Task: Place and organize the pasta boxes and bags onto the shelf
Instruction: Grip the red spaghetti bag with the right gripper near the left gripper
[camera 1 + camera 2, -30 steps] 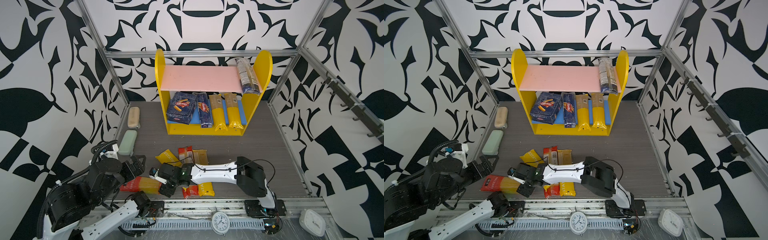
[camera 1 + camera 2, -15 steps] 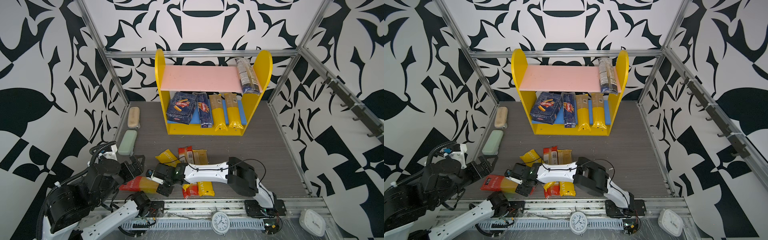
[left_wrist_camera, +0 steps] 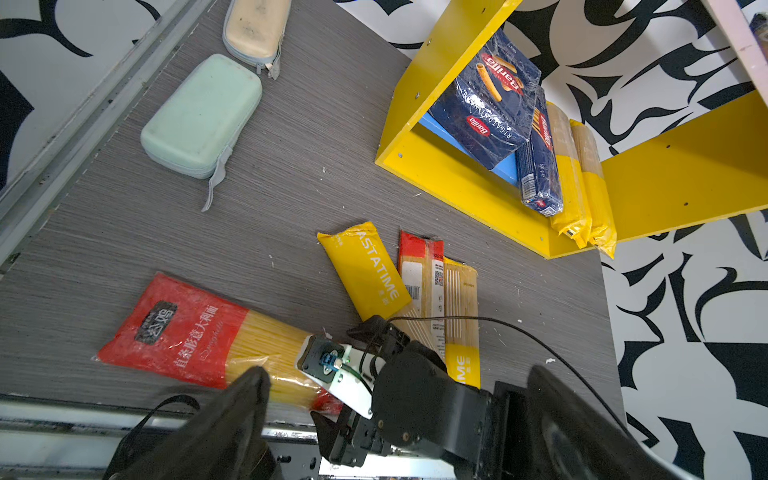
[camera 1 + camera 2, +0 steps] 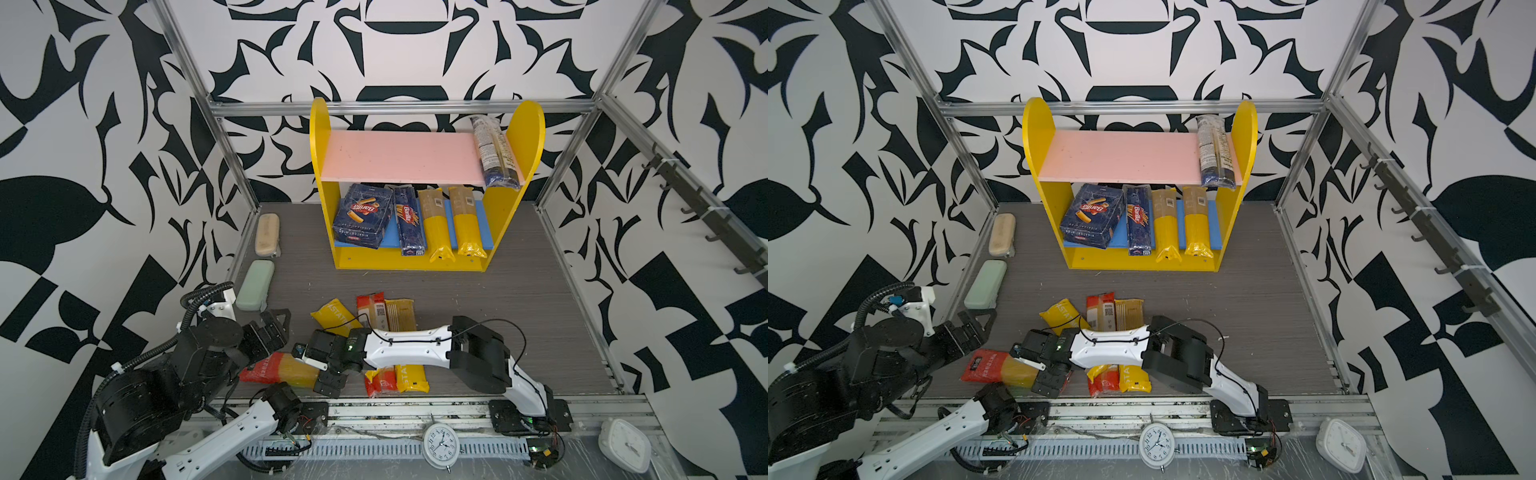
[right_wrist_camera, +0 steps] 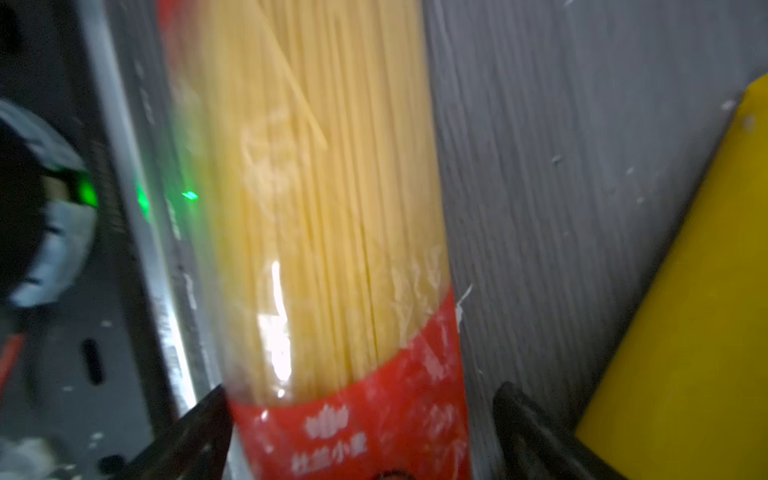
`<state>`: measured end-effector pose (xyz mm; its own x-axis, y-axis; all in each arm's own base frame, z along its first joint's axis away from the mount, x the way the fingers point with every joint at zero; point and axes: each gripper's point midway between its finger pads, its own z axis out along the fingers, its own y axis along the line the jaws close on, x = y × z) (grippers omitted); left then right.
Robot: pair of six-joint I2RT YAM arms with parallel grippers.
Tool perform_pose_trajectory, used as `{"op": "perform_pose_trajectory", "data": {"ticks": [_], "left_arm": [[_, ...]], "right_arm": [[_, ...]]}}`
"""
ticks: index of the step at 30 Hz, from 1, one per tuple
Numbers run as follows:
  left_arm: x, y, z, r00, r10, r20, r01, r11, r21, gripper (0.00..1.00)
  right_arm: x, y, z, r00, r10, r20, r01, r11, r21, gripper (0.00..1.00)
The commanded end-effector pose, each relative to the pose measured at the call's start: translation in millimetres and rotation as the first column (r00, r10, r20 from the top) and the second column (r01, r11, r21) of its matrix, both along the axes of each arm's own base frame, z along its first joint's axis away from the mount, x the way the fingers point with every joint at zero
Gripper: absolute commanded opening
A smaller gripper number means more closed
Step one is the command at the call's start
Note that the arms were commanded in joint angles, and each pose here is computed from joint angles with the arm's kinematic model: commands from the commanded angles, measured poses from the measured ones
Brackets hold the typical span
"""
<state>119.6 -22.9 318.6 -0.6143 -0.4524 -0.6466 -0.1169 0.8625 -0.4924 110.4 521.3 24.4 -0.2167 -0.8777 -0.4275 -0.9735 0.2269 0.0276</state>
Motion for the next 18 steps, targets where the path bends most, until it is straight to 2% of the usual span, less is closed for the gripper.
{"op": "perform_pose_trajectory", "data": {"ticks": [1,5,6,8,10,11,15,17,18], "left_arm": [[1,3,-6,1.000,0.013,-0.014,-0.012,0.999,0.042,0.99],[1,4,-6,1.000,0.015,-0.013,-0.014,0.999,0.042,0.99],[1,4,-6,1.000,0.015,-0.013,-0.014,0.999,0.042,0.99],[1,4,-5,1.000,0.015,-0.012,-0.014,0.999,0.043,0.99],[1,5,-4,1.000,0.017,-0.008,-0.016,0.999,0.040,0.99],[1,6,-3,1.000,0.018,-0.005,-0.018,0.999,0.040,0.99],[0,7,-2,1.000,0.019,0.001,-0.019,0.999,0.034,0.99],[-1,8,0,1.000,0.020,0.004,-0.020,0.999,0.030,0.99],[-1,8,0,1.000,0.021,0.005,-0.021,0.999,0.028,0.99]], "right_arm": [[2,-12,-13,1.000,-0.001,0.000,0.001,0.997,-0.078,1.00],[7,-15,-19,1.000,-0.006,0.023,0.009,0.994,-0.112,0.99],[6,-15,-19,1.000,-0.003,0.020,0.005,0.994,-0.111,0.95],[6,-15,-16,1.000,0.000,0.018,0.002,0.995,-0.100,0.76],[9,-15,-12,1.000,-0.011,0.029,0.014,0.996,-0.093,0.52],[10,-15,-10,0.999,-0.018,0.029,0.021,0.996,-0.091,0.44],[12,-14,0,0.999,-0.038,-0.014,0.037,0.998,-0.055,0.19],[14,-12,10,0.998,-0.055,-0.041,0.054,0.998,-0.021,0.00],[17,-11,15,0.996,-0.069,-0.048,0.069,0.998,-0.004,0.00]]}}
